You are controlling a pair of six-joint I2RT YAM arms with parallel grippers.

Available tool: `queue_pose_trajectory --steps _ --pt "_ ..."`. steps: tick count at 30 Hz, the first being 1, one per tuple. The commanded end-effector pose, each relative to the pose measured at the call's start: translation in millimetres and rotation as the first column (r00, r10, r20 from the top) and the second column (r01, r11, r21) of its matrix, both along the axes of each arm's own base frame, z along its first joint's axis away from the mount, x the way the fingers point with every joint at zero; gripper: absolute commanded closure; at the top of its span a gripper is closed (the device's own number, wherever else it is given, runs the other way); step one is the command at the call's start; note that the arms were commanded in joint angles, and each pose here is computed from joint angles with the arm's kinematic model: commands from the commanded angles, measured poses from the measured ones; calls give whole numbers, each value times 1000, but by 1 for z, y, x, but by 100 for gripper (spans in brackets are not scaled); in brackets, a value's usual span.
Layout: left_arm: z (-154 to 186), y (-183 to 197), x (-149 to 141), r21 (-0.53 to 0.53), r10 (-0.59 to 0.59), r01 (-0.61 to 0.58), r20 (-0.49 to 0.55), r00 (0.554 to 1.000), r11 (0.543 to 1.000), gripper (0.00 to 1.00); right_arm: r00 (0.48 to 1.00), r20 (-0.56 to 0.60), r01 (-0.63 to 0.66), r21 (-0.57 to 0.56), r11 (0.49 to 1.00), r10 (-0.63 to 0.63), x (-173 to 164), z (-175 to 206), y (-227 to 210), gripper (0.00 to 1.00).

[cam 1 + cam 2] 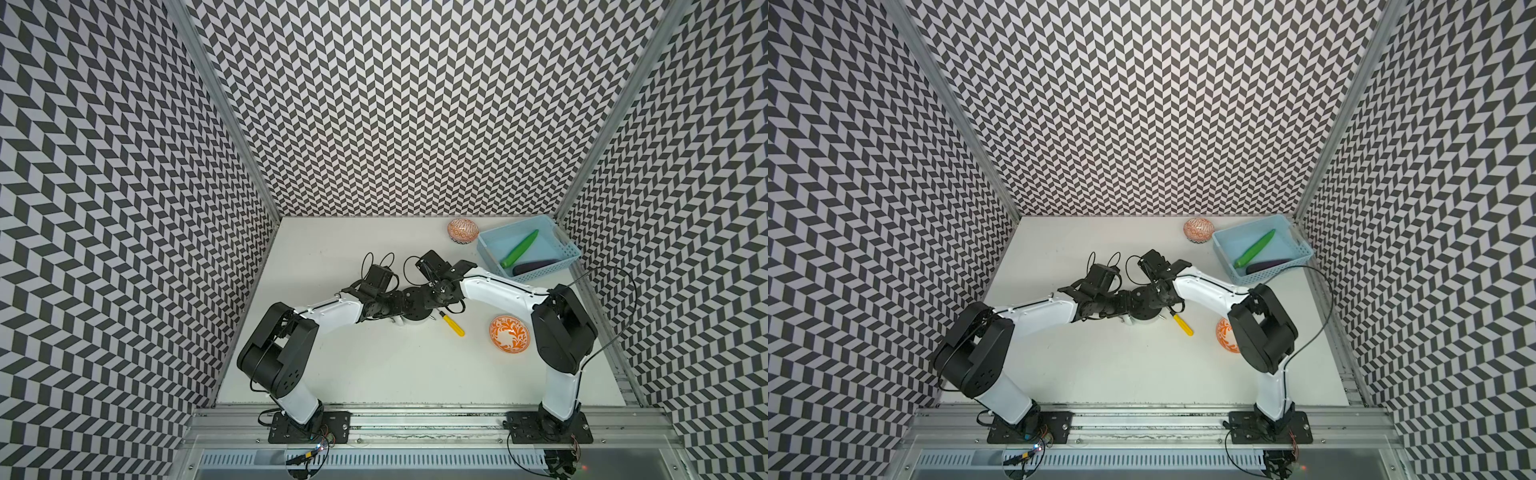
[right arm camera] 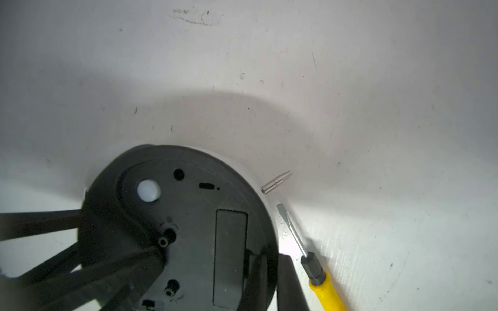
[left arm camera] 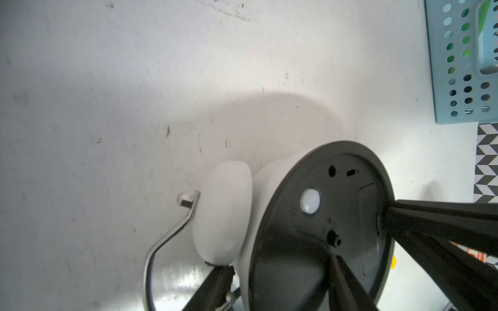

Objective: Remove the battery from the alarm
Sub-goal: Remove the cover from the alarm.

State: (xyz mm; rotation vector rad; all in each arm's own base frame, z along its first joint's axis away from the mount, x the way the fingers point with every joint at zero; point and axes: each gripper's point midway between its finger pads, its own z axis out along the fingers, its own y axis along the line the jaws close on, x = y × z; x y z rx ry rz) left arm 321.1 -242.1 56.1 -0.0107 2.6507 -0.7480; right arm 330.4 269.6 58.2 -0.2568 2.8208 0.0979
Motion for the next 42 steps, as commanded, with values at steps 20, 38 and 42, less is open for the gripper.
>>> queue_pose_trajectory --steps 20,38,42 --pt "-28 16 -23 66 4 2 -100 995 998 49 882 -462 -159 -109 981 92 -133 -124 -39 92" --pt "-21 25 -19 90 38 -32 -74 997 995 48 958 -280 -19 167 986 66 -67 -69 -12 92" --pt "-19 25 -18 91 42 -35 -68 997 995 47 967 -249 4 247 969 60 -57 -53 -9 91"
